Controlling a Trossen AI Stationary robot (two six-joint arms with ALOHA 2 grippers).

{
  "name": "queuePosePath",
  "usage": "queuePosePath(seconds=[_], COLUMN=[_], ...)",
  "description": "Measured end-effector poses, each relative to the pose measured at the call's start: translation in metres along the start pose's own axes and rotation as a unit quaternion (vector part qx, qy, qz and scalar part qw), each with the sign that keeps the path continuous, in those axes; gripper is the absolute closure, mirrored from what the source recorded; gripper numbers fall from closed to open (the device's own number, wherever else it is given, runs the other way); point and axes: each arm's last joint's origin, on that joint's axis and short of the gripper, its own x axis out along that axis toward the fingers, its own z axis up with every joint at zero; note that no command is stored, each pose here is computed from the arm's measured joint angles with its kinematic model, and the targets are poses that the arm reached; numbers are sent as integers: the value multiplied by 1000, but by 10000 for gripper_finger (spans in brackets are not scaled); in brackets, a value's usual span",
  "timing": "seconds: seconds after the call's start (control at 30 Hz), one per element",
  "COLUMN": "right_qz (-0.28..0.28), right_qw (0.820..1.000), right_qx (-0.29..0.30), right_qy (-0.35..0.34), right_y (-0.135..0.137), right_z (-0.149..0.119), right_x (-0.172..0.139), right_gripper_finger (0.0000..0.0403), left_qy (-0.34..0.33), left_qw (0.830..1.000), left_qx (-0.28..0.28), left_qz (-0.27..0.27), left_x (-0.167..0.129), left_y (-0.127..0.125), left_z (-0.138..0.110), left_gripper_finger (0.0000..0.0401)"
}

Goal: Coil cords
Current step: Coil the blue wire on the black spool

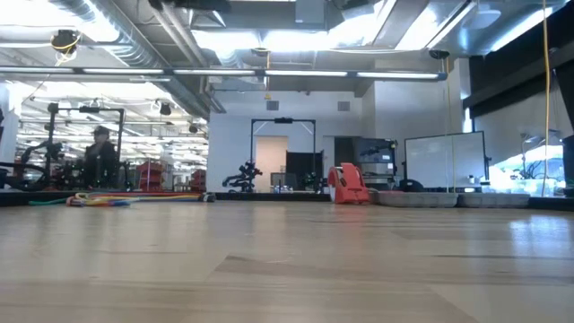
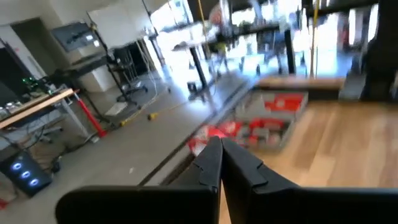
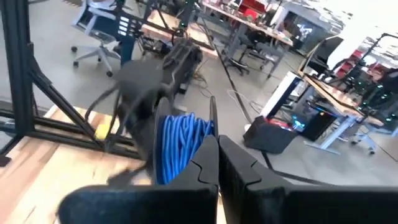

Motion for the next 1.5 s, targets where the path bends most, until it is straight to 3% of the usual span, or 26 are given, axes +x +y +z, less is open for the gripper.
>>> queuePosePath(seconds=[0.07, 0.17, 0.3, 0.4, 0.6, 0.83, 0.93, 1.07, 1.5], right_qz=[-7, -11, -14, -14, -13, -8, -6, -16, -18], right_qw=[1000, 1000, 1000, 1000, 1000, 999, 999, 999, 999], right_qx=[-4, -6, -5, -5, -5, -10, -13, -14, -15], right_qy=[12, 20, 19, 19, 19, 34, 41, 47, 49], right_y=[1, 1, 0, 0, 1, 2, 2, 2, 2], right_z=[-1, -3, -3, -3, -3, -6, -8, -8, -9], right_x=[-2, -1, 0, 0, 0, 0, 1, 0, 1], right_gripper_finger=[403, 403, 403, 403, 403, 403, 403, 403, 403], left_qy=[-12, -22, -22, -19, -12, -28, -30, -33, -8], left_qw=[1000, 997, 986, 980, 982, 988, 989, 980, 981], left_qx=[-13, -30, -49, -65, -47, -22, -26, -27, -31], left_qz=[-7, -65, -158, -188, -180, -148, -142, -193, -189], left_x=[-4, -6, -3, 6, 38, 67, 74, 81, 79], left_y=[6, 6, -2, -13, -45, -56, -56, -58, -55], left_z=[6, 8, 6, 2, -18, -31, -33, -38, -40], left_gripper_finger=[401, 401, 398, 380, 311, 254, 249, 262, 283])
